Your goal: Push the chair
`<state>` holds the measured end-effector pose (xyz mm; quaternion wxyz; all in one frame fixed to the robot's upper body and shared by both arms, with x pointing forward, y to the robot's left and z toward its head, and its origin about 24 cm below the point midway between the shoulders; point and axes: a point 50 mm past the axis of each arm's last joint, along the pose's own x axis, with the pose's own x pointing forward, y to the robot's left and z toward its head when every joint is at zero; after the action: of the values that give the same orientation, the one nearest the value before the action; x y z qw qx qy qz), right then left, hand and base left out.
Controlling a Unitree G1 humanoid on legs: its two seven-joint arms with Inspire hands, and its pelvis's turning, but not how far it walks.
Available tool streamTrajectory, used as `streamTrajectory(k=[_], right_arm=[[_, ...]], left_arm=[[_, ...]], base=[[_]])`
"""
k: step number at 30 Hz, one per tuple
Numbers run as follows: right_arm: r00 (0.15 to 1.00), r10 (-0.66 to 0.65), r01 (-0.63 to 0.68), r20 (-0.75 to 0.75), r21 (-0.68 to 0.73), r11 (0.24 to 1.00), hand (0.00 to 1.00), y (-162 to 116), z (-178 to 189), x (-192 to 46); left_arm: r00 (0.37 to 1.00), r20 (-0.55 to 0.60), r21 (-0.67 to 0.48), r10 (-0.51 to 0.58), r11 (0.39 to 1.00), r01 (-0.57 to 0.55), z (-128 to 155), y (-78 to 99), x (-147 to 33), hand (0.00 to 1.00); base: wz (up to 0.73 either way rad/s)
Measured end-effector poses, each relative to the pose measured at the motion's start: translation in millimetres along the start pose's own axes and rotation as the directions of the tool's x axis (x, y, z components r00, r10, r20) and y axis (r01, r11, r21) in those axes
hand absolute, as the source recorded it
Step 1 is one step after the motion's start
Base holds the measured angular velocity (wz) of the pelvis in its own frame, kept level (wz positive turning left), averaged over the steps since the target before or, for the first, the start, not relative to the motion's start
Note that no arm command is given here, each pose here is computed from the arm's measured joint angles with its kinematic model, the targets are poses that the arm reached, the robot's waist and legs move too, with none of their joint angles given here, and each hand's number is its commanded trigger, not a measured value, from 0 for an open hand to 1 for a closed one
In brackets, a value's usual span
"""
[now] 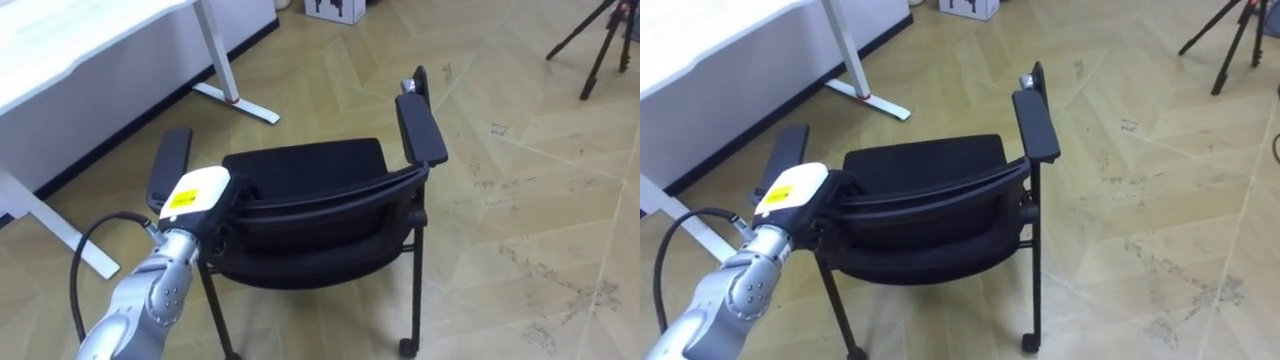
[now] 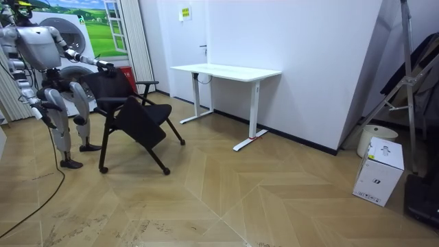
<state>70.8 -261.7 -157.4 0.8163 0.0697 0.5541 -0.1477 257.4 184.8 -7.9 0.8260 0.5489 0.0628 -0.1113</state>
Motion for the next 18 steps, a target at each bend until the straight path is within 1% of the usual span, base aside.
streamTrajectory(k=[8, 13, 18], right_arm=[[0.999, -0.002, 0.003, 0.039, -0.005, 1.0, 0.0, 2, 9, 1], [0.998, -0.01, 0.013, 0.067, -0.045, 0.999, 0.0, 3, 17, 1], [0.984, -0.061, 0.08, 0.167, -0.112, 0.99, 0.0, 4, 40, 1]], left_arm=[[1.0, 0.015, 0.005, 0.024, 1.0, -0.025, 0, 0.0, -1.8, 1.0], [0.999, 0.025, 0.006, 0.038, 0.999, -0.038, 0, -0.1, -2.8, 1.0], [0.998, 0.041, 0.016, 0.047, 0.999, -0.048, 1, 2.9, -3.5, 1.0]], base=[[0.0], [0.0], [0.0]])
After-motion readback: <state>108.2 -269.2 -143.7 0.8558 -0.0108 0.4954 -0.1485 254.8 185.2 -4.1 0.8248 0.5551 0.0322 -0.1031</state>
